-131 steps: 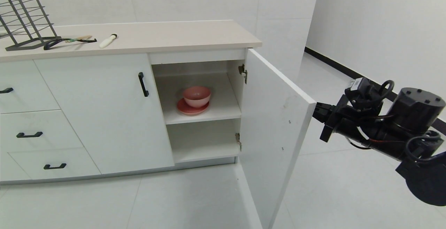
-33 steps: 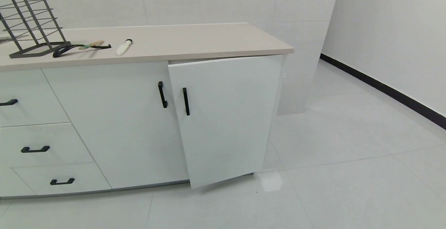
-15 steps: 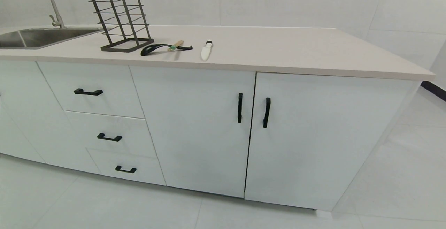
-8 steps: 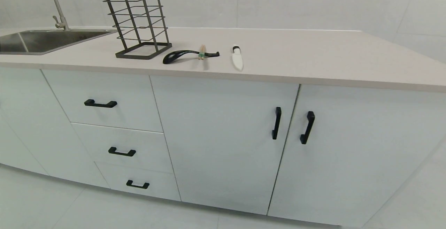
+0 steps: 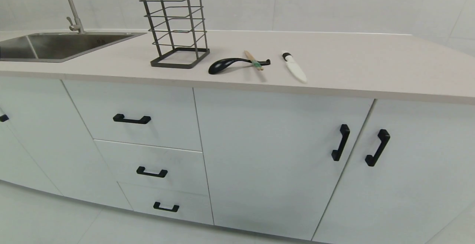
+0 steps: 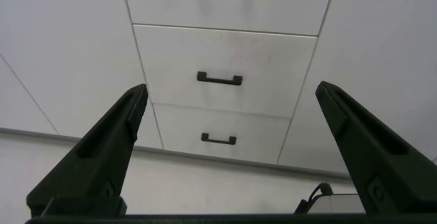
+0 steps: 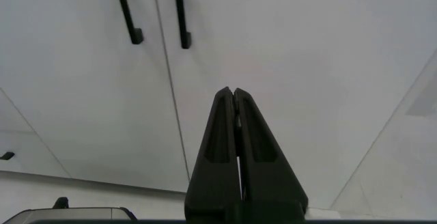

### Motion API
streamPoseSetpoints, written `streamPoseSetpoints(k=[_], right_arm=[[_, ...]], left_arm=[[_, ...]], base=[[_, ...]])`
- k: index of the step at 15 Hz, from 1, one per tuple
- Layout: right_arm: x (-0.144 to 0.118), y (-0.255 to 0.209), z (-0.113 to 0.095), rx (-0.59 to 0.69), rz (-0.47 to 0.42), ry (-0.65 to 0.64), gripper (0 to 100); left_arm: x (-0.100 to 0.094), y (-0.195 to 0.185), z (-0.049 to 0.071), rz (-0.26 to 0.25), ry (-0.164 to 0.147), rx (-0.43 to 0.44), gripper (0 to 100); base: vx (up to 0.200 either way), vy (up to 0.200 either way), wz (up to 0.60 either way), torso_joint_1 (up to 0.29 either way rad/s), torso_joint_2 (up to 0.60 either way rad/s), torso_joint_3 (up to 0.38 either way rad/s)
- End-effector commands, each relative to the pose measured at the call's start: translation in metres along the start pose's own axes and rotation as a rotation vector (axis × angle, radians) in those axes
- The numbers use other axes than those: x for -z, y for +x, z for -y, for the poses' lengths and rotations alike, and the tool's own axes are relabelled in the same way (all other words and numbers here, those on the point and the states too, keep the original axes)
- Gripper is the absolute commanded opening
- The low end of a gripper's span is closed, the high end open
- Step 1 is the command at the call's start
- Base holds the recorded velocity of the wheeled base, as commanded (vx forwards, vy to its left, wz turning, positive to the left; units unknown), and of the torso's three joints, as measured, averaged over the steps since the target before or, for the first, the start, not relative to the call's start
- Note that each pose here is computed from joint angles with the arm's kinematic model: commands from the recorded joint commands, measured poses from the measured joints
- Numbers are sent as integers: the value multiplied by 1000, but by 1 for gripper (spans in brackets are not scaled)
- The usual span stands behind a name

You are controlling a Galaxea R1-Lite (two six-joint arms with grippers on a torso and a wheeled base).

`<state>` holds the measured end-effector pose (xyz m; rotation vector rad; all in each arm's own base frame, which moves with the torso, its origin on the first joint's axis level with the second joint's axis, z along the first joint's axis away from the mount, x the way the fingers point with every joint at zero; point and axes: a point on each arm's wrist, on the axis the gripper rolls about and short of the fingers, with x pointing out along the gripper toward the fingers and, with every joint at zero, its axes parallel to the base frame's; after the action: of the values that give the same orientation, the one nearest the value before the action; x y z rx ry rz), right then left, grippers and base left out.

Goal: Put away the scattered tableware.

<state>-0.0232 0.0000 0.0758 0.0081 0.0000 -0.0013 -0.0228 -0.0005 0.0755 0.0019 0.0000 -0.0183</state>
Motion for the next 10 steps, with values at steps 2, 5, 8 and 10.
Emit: streamPoseSetpoints(k=[2, 5, 8, 10], right_arm=[[0, 0, 0, 0, -3, 0, 0], [0, 0, 0, 0, -3, -2, 0], [0, 0, 0, 0, -3, 1, 0], [0, 0, 0, 0, -3, 1, 0]], left_arm=[[0, 0, 0, 0, 0, 0, 100], [0, 0, 0, 0, 0, 0, 100], [0, 0, 0, 2, -2, 0, 100], [0, 0, 0, 2, 1, 0, 100]], base=[[0, 200, 0, 5, 2, 2], [0, 133, 0, 2, 2, 3], [0, 0, 0, 0, 0, 0], [0, 0, 0, 0, 0, 0]])
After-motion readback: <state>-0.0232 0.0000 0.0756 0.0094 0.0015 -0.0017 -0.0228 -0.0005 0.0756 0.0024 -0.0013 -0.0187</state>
